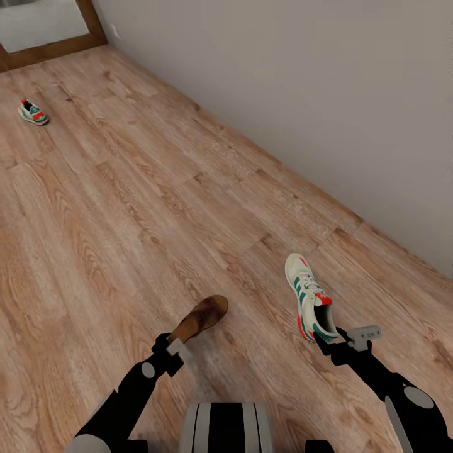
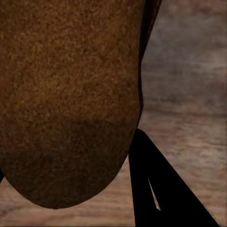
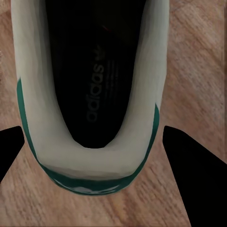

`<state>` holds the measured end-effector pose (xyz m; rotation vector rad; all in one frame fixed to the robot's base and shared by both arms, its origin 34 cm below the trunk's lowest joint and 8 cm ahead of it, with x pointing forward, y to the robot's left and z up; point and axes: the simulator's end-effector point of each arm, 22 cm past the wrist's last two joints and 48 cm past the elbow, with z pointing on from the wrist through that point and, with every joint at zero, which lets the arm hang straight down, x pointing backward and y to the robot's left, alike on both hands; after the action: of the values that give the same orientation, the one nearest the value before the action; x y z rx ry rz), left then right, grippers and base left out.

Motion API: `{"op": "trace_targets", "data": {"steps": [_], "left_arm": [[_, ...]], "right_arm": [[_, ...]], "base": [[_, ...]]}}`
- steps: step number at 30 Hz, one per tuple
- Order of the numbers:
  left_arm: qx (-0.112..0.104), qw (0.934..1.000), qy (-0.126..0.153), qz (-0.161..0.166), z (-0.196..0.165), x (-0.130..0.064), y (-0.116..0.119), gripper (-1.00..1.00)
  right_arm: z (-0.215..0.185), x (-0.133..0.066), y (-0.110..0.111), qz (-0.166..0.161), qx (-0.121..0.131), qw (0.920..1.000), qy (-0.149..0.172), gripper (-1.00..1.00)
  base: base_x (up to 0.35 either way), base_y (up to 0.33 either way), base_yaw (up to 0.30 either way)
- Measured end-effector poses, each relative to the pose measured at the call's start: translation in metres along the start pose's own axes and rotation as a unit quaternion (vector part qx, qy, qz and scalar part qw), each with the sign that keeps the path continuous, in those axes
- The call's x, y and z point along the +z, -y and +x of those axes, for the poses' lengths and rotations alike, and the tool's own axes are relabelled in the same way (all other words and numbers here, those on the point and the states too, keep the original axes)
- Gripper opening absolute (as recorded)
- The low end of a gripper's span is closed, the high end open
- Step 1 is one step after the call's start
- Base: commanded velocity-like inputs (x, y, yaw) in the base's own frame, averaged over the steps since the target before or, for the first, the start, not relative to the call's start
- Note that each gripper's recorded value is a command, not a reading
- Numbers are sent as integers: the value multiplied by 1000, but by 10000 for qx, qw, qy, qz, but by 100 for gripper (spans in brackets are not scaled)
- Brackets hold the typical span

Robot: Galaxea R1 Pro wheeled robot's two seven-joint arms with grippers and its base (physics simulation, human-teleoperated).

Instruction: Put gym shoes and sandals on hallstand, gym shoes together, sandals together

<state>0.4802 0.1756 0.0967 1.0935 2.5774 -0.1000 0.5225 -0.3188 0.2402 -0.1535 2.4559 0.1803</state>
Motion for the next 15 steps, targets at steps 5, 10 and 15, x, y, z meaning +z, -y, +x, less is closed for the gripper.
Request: {"op": "trace_targets", "data": {"steps": [5,10,15], "left_arm": [[-386,9990,-55,-236,2,-9,-25,-100],[-699,9967,-74,-410,9,-19,-42,-100],[-929,9949,-1,-396,10,-24,-42,-100]], "right_arm": [[-9,-4,0,9,-24,10000,90,-100],[-19,-9,0,16,-43,9998,189,-100],[-29,-13,0,21,-55,9995,296,-100]], "base": [[0,0,0],[0,0,0],[0,0,0]]}}
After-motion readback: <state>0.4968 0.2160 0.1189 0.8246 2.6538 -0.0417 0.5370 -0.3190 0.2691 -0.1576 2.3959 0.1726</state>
